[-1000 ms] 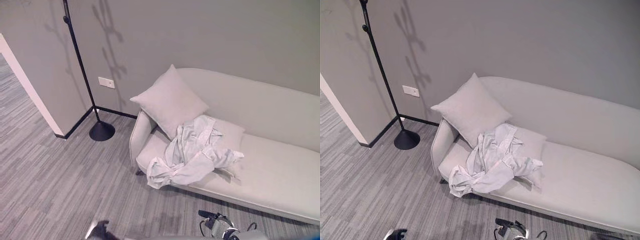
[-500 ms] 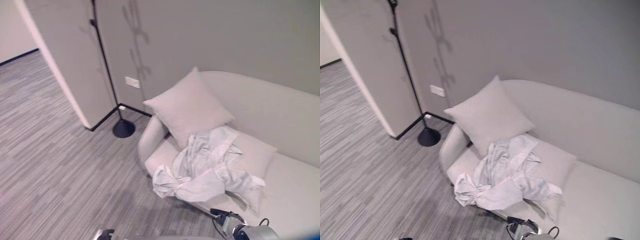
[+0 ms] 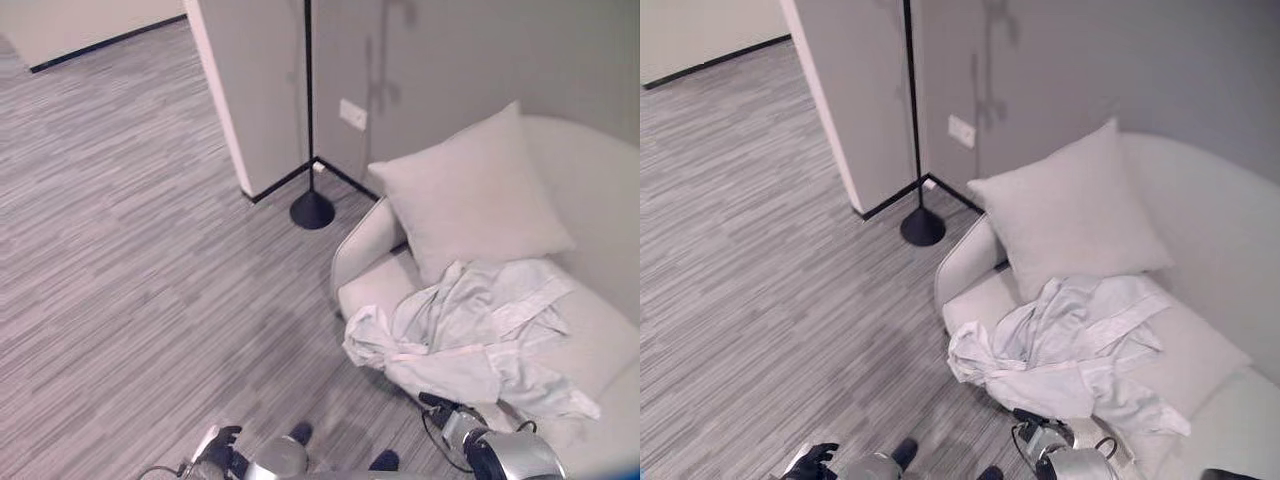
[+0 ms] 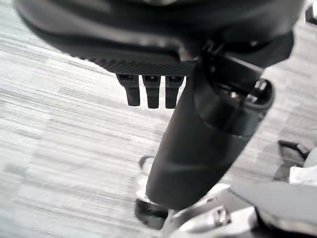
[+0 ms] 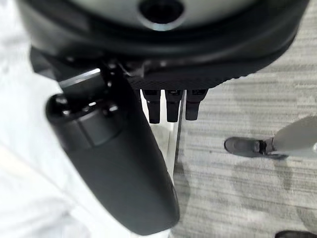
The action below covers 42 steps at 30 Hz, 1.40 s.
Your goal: Hang the clothes on the sofa on the clothes rack.
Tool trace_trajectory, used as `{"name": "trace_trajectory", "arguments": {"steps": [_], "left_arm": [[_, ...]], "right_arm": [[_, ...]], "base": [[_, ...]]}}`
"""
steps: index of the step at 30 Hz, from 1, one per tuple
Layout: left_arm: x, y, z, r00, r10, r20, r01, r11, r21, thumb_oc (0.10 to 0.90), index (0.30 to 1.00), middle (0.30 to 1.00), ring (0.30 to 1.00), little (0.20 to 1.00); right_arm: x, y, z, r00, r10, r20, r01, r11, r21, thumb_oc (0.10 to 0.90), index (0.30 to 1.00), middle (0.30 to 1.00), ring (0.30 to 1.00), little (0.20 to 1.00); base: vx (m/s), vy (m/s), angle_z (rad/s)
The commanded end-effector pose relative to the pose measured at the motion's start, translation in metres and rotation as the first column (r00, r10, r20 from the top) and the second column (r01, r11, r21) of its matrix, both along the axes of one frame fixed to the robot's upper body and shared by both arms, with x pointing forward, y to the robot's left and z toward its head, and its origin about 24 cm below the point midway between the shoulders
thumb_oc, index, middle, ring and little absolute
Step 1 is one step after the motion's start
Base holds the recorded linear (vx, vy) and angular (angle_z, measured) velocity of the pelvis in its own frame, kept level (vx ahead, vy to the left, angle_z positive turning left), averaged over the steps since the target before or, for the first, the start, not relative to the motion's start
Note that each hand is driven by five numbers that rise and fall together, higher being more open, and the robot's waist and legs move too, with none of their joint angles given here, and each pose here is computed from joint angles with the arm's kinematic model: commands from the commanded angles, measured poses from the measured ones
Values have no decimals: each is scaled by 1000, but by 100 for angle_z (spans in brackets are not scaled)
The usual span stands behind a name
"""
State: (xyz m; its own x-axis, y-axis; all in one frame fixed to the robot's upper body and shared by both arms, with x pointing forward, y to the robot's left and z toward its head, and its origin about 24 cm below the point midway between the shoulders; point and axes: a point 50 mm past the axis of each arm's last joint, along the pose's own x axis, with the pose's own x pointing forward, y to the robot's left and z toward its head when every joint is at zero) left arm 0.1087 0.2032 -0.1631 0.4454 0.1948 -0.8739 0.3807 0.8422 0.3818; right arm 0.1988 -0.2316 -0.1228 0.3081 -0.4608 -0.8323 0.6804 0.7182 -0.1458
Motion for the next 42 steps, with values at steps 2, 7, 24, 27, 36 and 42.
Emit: {"name": "trace_trajectory", "arguments": {"steps": [2, 7, 24, 27, 36, 42], "left_arm": [[34, -18, 8, 989, -111, 97, 112, 994, -4, 800, 900, 900, 900, 900], [56, -32, 17, 957, -232, 173, 236, 972, -5, 800, 900, 900, 900, 900], [78, 3, 31, 962, -76, 263, 60, 996, 68, 800, 900, 900, 900, 900], [68, 7, 27, 969, -54, 240, 37, 997, 74, 800, 900, 900, 900, 900], [51, 30, 30, 940, 148, 308, -155, 988, -3, 800, 900, 900, 900, 900], [84, 40, 83, 804, 144, 577, -53, 984, -171, 800, 900, 900, 900, 900]], "right_arm": [[37, -45, 39, 985, -121, 125, 135, 985, -111, 800, 900, 900, 900, 900], [73, -65, 81, 936, -256, 240, 276, 960, -54, 800, 900, 900, 900, 900], [125, 45, 90, 835, 159, 527, -191, 982, 6, 400, 300, 300, 300, 300], [111, 61, 77, 816, 192, 545, -246, 969, 27, 400, 300, 300, 300, 300], [118, 80, 145, 421, 419, 804, -467, 860, -204, 400, 300, 300, 300, 300], [116, 109, 232, -101, 532, 841, -689, 572, -445, 400, 300, 300, 300, 300]], "base": [[-19, 12, 23], [-22, 26, 16], [-11, 2, -5], [1, -41, -13], [-6, -18, -26], [29, -26, -13]]}}
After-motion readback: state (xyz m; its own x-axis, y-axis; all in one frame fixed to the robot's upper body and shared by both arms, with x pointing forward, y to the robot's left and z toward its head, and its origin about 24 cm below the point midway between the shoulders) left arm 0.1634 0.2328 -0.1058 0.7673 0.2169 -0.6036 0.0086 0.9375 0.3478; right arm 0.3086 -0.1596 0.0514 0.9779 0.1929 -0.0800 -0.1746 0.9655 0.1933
